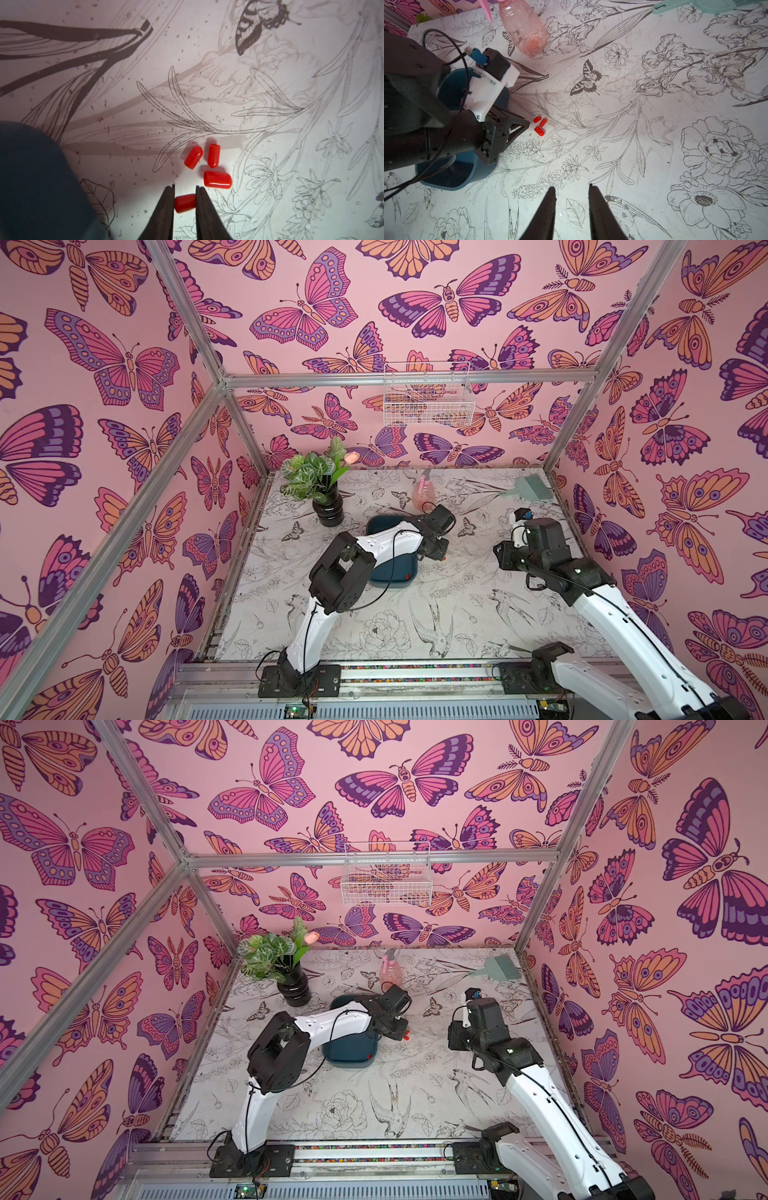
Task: Take the screw protection sleeves out of the storage box
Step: Place the screw protection sleeve at the center of the board, then move the storage box to the center of the board, then pick up the screw protection sleeve from the storage box.
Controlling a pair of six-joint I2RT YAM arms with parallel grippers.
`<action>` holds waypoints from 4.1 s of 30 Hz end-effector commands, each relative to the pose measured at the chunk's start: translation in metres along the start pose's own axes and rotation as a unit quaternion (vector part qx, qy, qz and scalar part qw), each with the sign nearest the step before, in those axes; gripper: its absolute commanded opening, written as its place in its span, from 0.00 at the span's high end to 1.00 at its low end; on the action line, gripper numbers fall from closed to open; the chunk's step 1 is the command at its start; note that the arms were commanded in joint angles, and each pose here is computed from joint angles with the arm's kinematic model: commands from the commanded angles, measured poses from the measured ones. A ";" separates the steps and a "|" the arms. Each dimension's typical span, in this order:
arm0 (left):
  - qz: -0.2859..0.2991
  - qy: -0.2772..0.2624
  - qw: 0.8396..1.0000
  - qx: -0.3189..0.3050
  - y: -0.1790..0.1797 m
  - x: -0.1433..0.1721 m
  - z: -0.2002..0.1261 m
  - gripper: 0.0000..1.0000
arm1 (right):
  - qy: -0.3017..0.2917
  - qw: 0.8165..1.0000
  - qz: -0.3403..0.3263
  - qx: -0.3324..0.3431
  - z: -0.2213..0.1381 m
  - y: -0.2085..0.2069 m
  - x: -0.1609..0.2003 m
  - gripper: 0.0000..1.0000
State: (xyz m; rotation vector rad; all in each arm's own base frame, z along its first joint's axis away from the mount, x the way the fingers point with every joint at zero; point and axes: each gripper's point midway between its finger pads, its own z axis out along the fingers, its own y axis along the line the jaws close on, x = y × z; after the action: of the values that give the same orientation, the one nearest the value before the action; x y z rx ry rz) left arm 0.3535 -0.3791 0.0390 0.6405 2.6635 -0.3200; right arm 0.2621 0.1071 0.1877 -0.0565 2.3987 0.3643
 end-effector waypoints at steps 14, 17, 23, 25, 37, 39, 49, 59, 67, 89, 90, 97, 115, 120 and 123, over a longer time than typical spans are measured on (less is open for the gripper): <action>0.009 0.025 1.000 -0.012 0.003 0.012 0.015 0.73 | 0.005 1.000 0.005 0.000 0.000 -0.003 0.005 0.68; 0.009 0.023 1.000 -0.012 0.003 0.011 0.015 0.70 | 0.004 1.000 0.006 -0.001 0.000 -0.003 0.006 0.68; 0.009 0.020 1.000 -0.012 0.002 0.008 0.014 0.66 | 0.003 1.000 0.006 -0.001 -0.001 -0.003 0.006 0.68; 0.007 0.015 1.000 -0.007 0.000 0.004 0.010 0.65 | 0.003 1.000 0.006 -0.001 -0.001 -0.003 0.006 0.68; 0.020 -0.088 0.995 0.029 -0.028 -0.060 -0.076 0.55 | 0.014 1.000 0.002 0.001 0.002 -0.002 0.005 0.66; 0.019 -0.106 0.994 0.032 -0.029 -0.066 -0.094 0.55 | 0.019 1.000 -0.002 0.003 0.002 -0.001 0.003 0.66; -0.002 -0.158 0.986 -0.058 0.026 -0.035 -0.167 0.53 | 0.052 0.997 0.002 -0.058 0.016 0.030 -0.012 0.63; -0.150 -0.167 0.973 -0.056 0.135 0.058 -0.187 0.52 | 0.107 0.988 -0.087 -0.075 0.053 0.120 -0.018 0.64; -0.234 -0.208 0.949 -0.023 0.165 0.091 -0.182 0.52 | 0.137 0.983 -0.098 -0.072 0.094 0.174 -0.040 0.64; -0.247 -0.152 0.953 0.086 0.139 0.109 -0.128 0.53 | 0.216 0.969 -0.109 -0.052 0.198 0.233 -0.013 0.62; -0.246 -0.151 0.953 0.088 0.138 0.108 -0.128 0.53 | 0.219 0.969 -0.108 -0.051 0.201 0.233 -0.011 0.62; -0.242 -0.158 0.953 0.091 0.135 0.109 -0.131 0.53 | 0.232 0.966 -0.110 -0.021 0.219 0.219 0.006 0.62; -0.241 -0.174 0.950 0.092 0.134 0.109 -0.144 0.53 | 0.237 0.968 -0.084 0.000 0.263 0.214 0.029 0.69; -0.240 -0.175 0.951 0.091 0.135 0.109 -0.145 0.53 | 0.236 0.968 -0.082 0.001 0.272 0.214 0.032 0.70; -0.239 -0.173 0.951 0.090 0.135 0.111 -0.144 0.53 | 0.235 0.969 -0.079 0.002 0.277 0.215 0.034 0.71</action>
State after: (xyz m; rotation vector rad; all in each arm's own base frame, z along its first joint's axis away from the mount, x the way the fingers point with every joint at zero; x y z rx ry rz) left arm 0.2877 -0.1755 0.1123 -0.0380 2.4053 -0.7411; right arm 0.3785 0.3876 0.0257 -0.3927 2.8478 0.3072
